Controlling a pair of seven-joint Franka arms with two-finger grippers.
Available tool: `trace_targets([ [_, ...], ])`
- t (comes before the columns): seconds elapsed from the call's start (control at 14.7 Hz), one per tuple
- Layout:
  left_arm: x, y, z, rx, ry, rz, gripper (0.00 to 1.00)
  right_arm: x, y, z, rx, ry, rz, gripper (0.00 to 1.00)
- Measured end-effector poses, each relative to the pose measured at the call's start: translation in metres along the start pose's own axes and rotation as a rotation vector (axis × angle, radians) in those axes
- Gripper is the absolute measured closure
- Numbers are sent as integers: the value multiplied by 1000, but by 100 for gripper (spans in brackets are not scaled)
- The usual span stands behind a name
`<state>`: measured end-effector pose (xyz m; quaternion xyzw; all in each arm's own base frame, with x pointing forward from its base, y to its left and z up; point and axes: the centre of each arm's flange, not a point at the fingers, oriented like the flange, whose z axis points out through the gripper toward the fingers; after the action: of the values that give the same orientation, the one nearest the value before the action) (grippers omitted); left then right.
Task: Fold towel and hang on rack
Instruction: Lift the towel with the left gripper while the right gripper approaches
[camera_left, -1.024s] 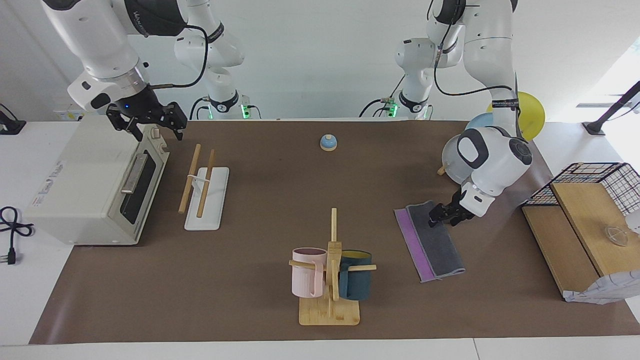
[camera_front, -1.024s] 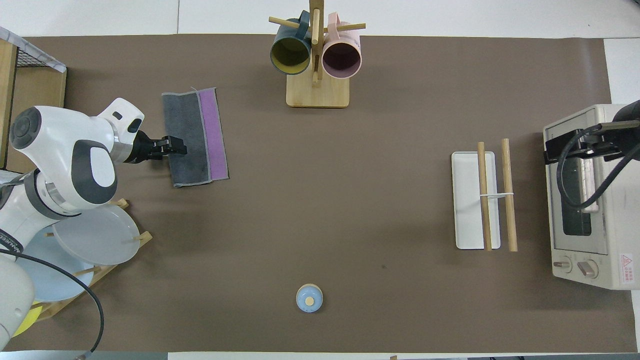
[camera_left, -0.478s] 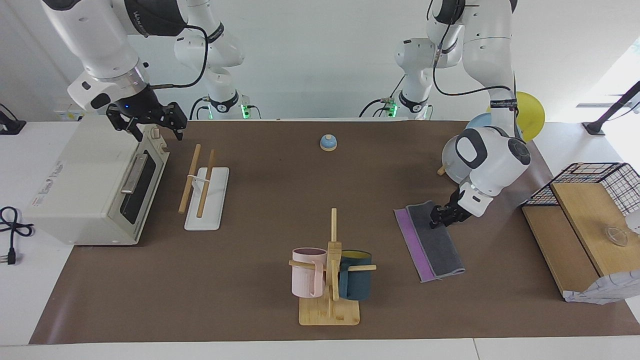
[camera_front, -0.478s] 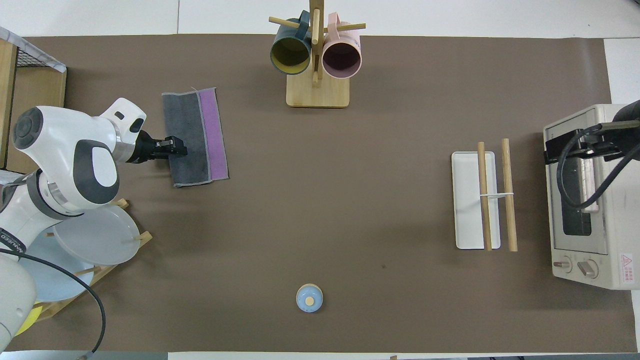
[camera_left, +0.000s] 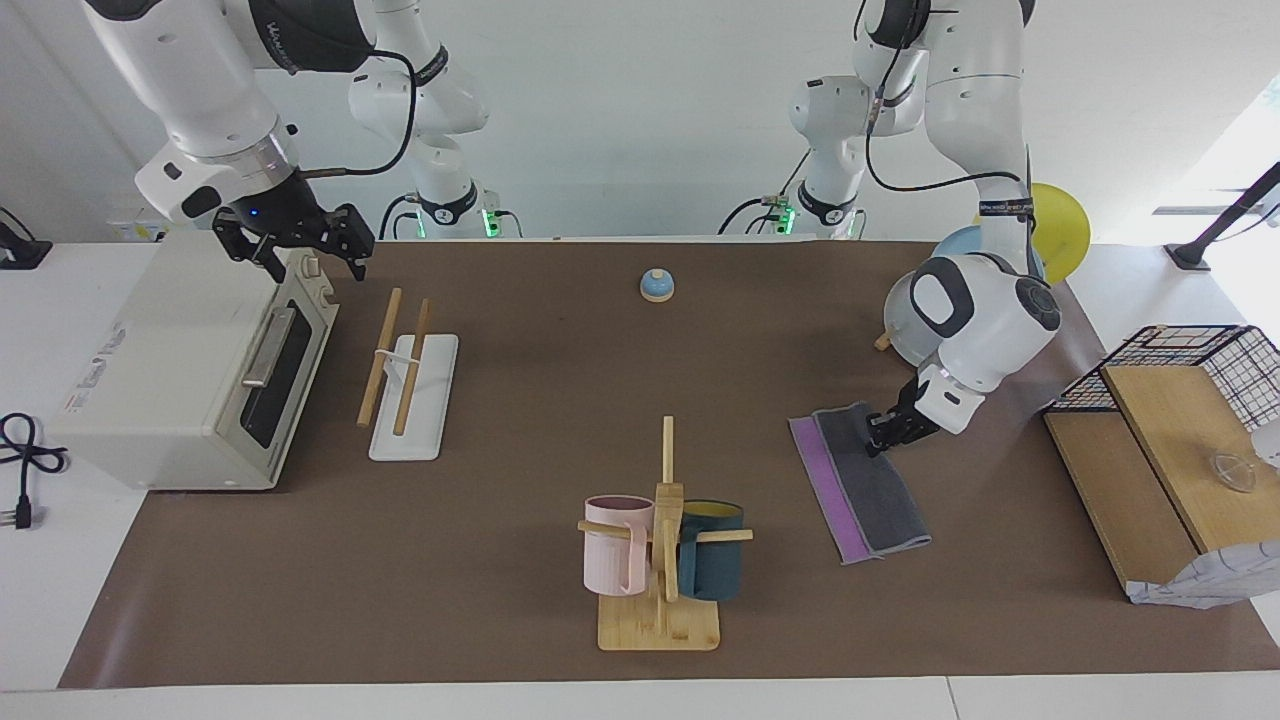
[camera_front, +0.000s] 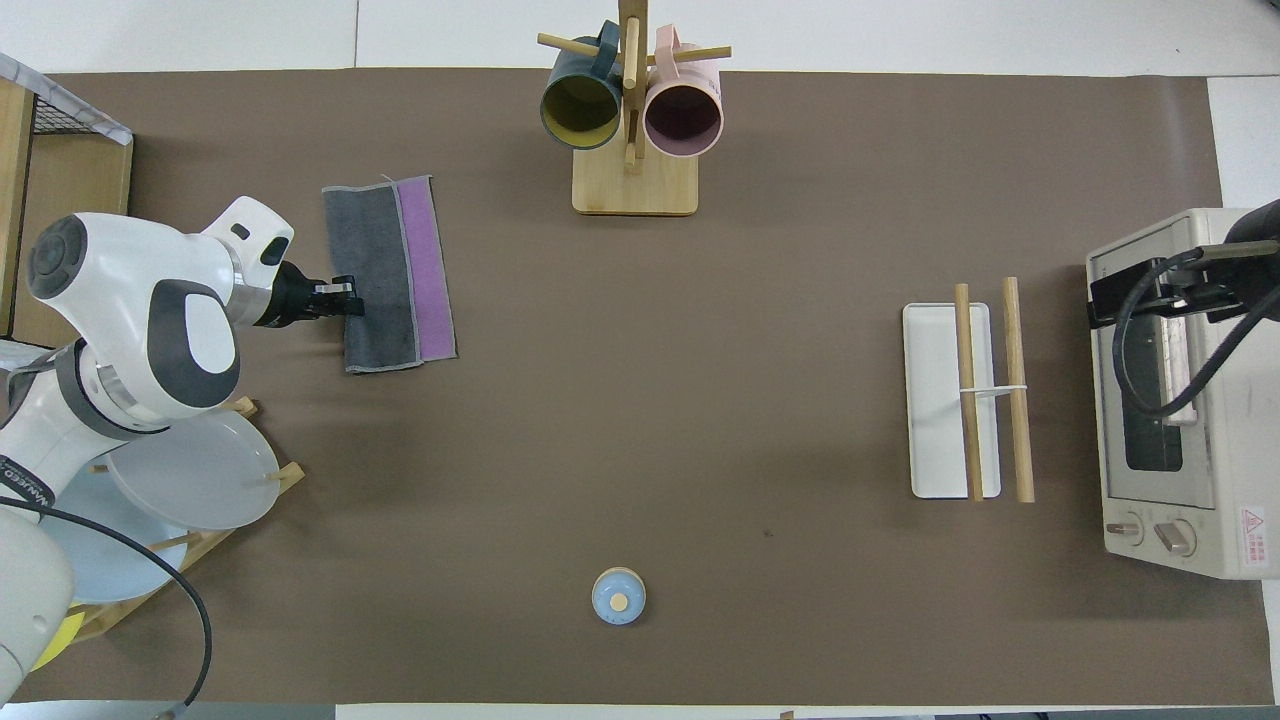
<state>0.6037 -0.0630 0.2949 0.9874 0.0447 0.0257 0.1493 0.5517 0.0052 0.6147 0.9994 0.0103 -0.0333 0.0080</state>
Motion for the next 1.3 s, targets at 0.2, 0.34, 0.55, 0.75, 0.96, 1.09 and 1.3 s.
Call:
trace_targets([
  [0.2, 10, 13, -20, -23, -26, -111, 98, 0, 0, 0, 0, -1, 0, 0],
  [0.34, 20, 30, -50, -42, -37, -235, 98, 0, -2, 1, 0, -2, -4, 0],
  [0.55, 19, 64, -97, -62, -57, -441, 98, 4, -7, 2, 1, 26, -13, 0],
  [0.75, 13, 107, -138, -76, -82, -658, 98, 3, -18, 20, 96, 31, 26, 0],
  [0.96, -1, 155, -184, -113, -68, -954, 98, -1, -30, 22, 216, 2, 210, 0],
  [1.09, -17, 183, -206, -137, -69, -1176, 98, 0, -46, 23, 363, -38, 403, 0],
  [1.3, -37, 222, -225, -183, -78, -1462, 98, 13, -77, 34, 625, -92, 699, 0],
])
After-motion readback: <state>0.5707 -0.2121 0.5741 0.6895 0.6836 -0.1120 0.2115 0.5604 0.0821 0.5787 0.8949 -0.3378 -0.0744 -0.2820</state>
